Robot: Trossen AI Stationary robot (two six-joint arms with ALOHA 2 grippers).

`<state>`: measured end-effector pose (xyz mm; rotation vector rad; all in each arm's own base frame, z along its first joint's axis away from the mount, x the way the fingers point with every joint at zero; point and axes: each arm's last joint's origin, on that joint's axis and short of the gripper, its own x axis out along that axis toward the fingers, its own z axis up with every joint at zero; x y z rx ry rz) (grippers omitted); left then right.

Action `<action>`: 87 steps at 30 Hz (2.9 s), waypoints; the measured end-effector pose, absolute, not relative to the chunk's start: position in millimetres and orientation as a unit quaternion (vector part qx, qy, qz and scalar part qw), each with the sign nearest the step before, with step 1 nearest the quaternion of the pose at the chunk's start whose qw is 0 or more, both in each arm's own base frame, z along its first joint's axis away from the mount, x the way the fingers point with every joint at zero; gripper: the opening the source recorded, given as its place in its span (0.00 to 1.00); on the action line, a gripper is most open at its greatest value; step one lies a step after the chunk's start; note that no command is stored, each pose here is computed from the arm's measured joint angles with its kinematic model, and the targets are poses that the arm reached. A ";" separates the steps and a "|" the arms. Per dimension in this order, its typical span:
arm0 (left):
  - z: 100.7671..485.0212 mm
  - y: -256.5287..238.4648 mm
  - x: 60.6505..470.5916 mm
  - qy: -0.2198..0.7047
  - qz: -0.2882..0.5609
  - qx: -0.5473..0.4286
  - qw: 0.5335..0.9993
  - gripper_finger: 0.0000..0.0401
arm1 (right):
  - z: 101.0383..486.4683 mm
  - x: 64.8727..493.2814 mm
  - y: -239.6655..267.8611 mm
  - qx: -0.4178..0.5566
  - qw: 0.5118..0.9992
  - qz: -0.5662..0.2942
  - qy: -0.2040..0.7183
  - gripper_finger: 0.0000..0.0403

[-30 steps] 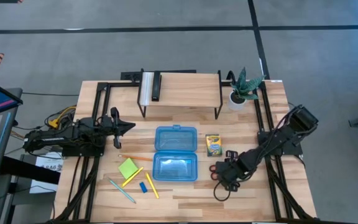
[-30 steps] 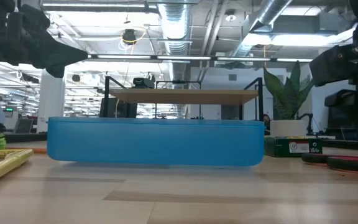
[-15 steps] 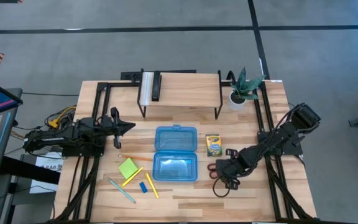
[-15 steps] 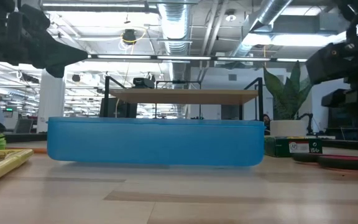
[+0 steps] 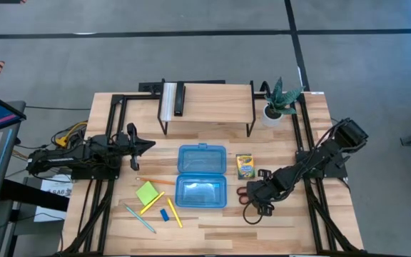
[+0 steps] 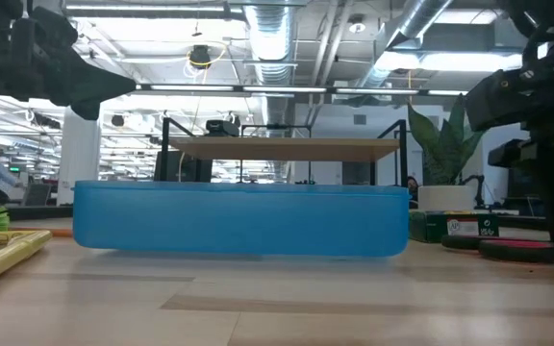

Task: Pack school essentials
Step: Put the black scissors into the blue supply box

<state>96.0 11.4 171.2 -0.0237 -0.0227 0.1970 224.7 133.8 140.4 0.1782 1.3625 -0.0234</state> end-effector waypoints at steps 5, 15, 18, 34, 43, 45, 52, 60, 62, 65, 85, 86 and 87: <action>171.1 11.4 96.0 -0.011 0.098 -0.012 0.995 0.01 | 136.7 223.0 134.1 0.087 0.760 -0.021 0.644 0.51; 171.1 11.4 96.0 -0.012 0.098 -0.015 0.995 0.01 | 121.9 224.3 138.7 0.072 0.743 -0.031 0.665 0.49; 171.2 11.4 96.0 -0.012 0.098 -0.015 0.995 0.01 | 121.7 224.4 138.1 0.066 0.745 -0.036 0.662 0.42; 171.2 11.4 96.0 -0.012 0.098 -0.020 0.995 0.01 | 140.2 232.2 133.9 0.036 0.727 -0.046 0.684 0.49; 171.2 11.4 96.0 -0.013 0.098 -0.023 0.995 0.01 | 161.0 244.7 133.7 0.016 0.736 -0.046 0.675 0.56; 171.1 11.5 96.0 -0.012 0.098 -0.024 0.995 0.01 | 163.7 249.0 132.4 0.014 0.745 -0.046 0.665 0.56; 171.2 11.4 96.0 -0.013 0.098 -0.024 0.995 0.01 | 165.2 269.7 119.4 0.023 0.787 -0.038 0.615 0.55; 171.2 11.4 96.0 -0.013 0.098 -0.025 0.995 0.01 | 150.3 267.4 110.3 0.025 0.787 -0.032 0.616 0.55; 171.2 11.4 96.0 -0.013 0.098 -0.025 0.995 0.01 | 147.8 265.1 111.4 0.026 0.786 -0.030 0.617 0.55; 171.1 11.4 96.0 -0.012 0.098 -0.025 0.995 0.01 | 146.3 263.5 114.4 0.025 0.790 -0.024 0.613 0.55; 171.2 11.4 96.0 -0.013 0.098 -0.025 0.995 0.01 | 160.2 268.2 117.9 0.014 0.782 -0.020 0.622 0.55; 171.2 11.4 96.0 -0.013 0.098 -0.025 0.995 0.01 | 160.6 268.5 118.1 0.014 0.783 -0.020 0.622 0.55; 171.2 11.4 96.0 -0.013 0.098 -0.025 0.995 0.01 | 160.6 268.4 118.1 0.014 0.782 -0.020 0.622 0.55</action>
